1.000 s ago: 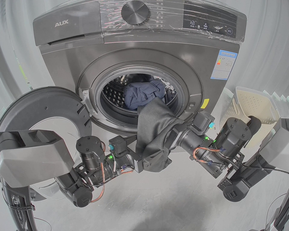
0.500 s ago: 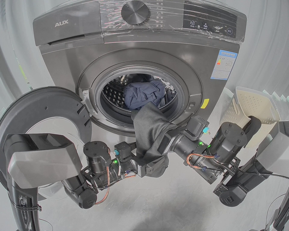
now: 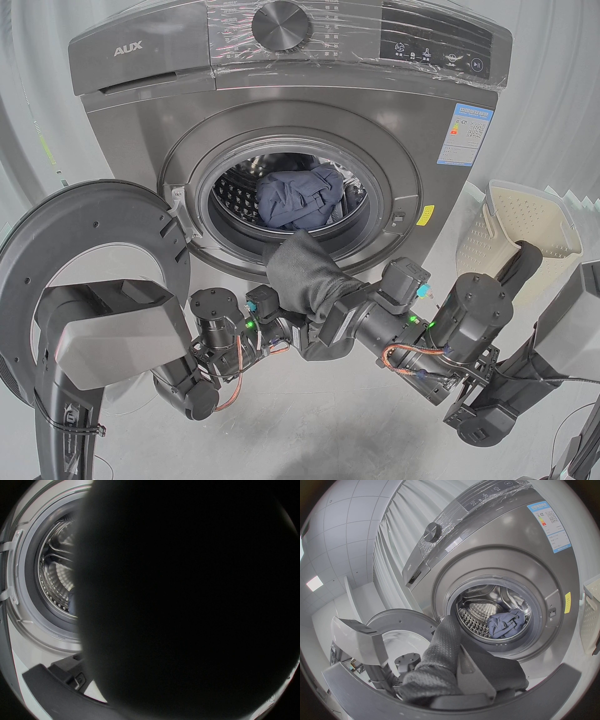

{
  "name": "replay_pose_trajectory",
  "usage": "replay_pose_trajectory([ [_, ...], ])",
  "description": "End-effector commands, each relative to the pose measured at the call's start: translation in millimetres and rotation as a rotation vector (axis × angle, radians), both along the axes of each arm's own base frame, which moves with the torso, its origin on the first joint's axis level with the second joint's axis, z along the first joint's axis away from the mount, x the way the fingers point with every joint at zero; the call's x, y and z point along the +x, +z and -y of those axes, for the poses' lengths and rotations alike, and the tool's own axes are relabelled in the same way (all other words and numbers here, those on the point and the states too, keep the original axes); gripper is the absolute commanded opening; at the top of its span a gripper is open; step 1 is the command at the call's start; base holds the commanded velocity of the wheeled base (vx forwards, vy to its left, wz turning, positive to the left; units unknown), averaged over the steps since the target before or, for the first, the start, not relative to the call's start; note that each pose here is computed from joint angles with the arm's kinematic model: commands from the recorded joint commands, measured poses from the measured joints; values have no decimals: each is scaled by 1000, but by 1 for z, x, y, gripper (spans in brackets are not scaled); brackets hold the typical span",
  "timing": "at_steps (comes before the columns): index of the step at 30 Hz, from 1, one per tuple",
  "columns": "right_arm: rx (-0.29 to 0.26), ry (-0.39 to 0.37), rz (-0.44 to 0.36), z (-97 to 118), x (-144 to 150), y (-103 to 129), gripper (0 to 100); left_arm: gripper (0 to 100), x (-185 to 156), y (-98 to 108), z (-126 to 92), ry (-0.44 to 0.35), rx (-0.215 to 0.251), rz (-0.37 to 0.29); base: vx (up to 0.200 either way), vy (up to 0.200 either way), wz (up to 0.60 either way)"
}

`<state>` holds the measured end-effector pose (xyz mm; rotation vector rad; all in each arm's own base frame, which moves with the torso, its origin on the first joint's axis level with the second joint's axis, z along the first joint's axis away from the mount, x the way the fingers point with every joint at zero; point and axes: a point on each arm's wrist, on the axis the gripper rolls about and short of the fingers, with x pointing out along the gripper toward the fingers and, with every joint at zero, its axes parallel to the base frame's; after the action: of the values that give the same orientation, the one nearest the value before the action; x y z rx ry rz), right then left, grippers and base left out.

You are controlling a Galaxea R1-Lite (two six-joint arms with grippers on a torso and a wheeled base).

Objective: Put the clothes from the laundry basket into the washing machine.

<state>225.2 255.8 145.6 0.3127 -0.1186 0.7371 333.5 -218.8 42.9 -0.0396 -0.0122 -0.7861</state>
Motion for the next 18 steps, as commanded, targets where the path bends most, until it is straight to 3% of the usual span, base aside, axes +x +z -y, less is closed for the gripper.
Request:
replay_pose_trajectory([
  [1, -4, 9, -10, 2, -5, -1, 0, 100, 11, -7, 0, 29, -5, 5, 0, 0, 0],
  [4, -1, 8, -9, 3, -6, 0, 0, 100, 13, -8, -3, 62, -6, 2, 0, 0, 0],
  [5, 4, 4, -9, 4, -6, 1, 0, 0, 13, -8, -4, 66, -6, 2, 0, 0, 0],
  [10, 18, -55, -3, 18, 4, 7, 0, 0, 14, -1, -9, 84, -16, 12, 0, 0, 0],
  [14, 16, -130, -3, 42, 16, 9, 0, 0, 9, 22, -16, 108, -53, 36, 0, 0, 0],
  [18, -12, -153, -28, 55, 16, 2, 0, 0, 0, 42, -21, 106, -72, 62, 0, 0, 0],
])
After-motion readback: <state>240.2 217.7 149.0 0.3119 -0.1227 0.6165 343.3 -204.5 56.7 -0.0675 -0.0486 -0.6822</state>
